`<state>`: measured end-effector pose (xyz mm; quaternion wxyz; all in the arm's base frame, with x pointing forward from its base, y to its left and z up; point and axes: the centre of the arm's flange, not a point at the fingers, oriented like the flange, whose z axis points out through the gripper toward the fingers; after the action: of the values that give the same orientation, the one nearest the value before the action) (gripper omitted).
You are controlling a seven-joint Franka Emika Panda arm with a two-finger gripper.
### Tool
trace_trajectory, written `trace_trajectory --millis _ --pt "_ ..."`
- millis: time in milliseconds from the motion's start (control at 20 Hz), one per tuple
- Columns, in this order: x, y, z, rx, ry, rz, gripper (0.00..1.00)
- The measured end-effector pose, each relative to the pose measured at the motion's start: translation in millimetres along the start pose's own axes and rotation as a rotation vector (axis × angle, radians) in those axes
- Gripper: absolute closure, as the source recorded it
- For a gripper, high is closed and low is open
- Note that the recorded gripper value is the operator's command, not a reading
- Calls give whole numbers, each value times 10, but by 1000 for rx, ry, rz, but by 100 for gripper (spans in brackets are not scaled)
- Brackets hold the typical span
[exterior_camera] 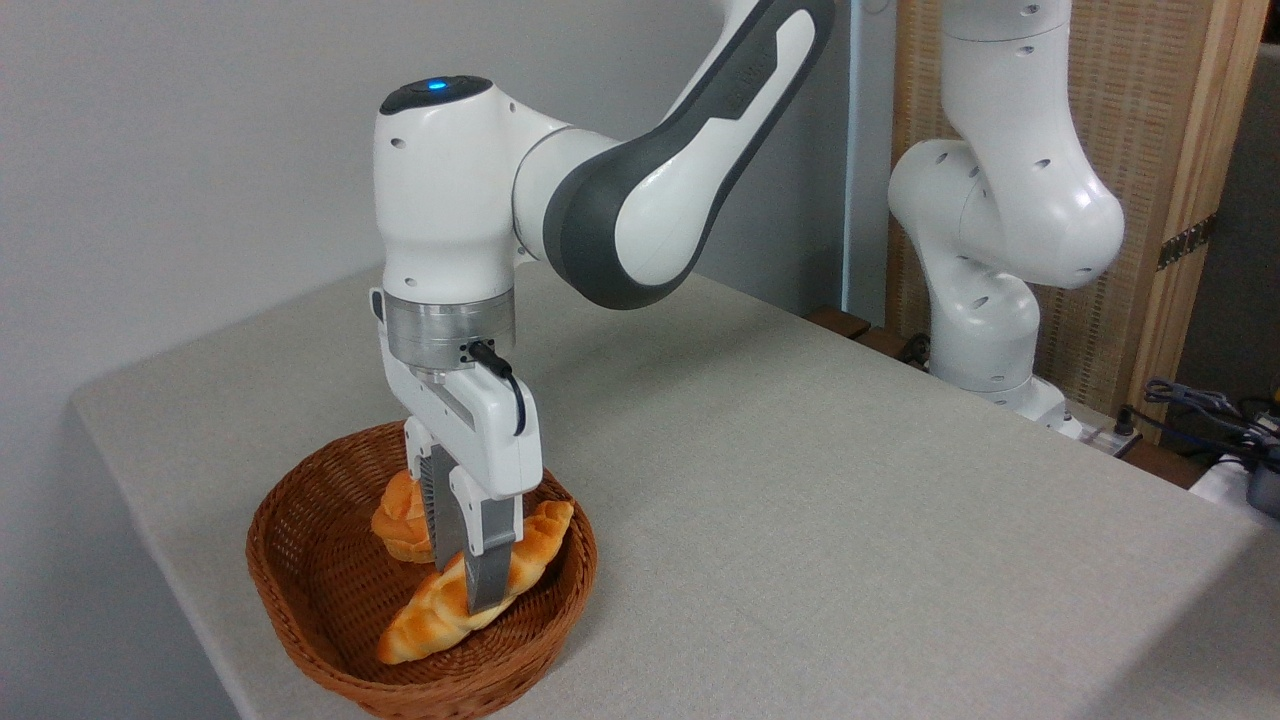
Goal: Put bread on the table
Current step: 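Close the gripper around the middle of the braided roll, then lift the braided roll out of the basket and carry it beside the basket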
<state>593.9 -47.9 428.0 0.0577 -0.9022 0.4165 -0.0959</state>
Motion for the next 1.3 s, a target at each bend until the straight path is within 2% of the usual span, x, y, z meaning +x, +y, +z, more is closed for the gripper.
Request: trace_trajectory --millis 100,200,250,700,1000,1100,1200,1250,1300 --pt "0 0 0 0 0 1 58" --pt "0 0 0 0 0 2 73" --pt "1 0 0 0 0 2 75" --pt "106 14 -238 27 36 15 74" --pt "91 7 -790 46 136 -42 73" --pt "27 67 -967 22 117 -56 73" --pt "-46 202 -1115 -32 69 -51 71" --pt "-71 288 -1184 -60 44 -42 66" --pt "-96 387 -1255 -90 17 -30 66"
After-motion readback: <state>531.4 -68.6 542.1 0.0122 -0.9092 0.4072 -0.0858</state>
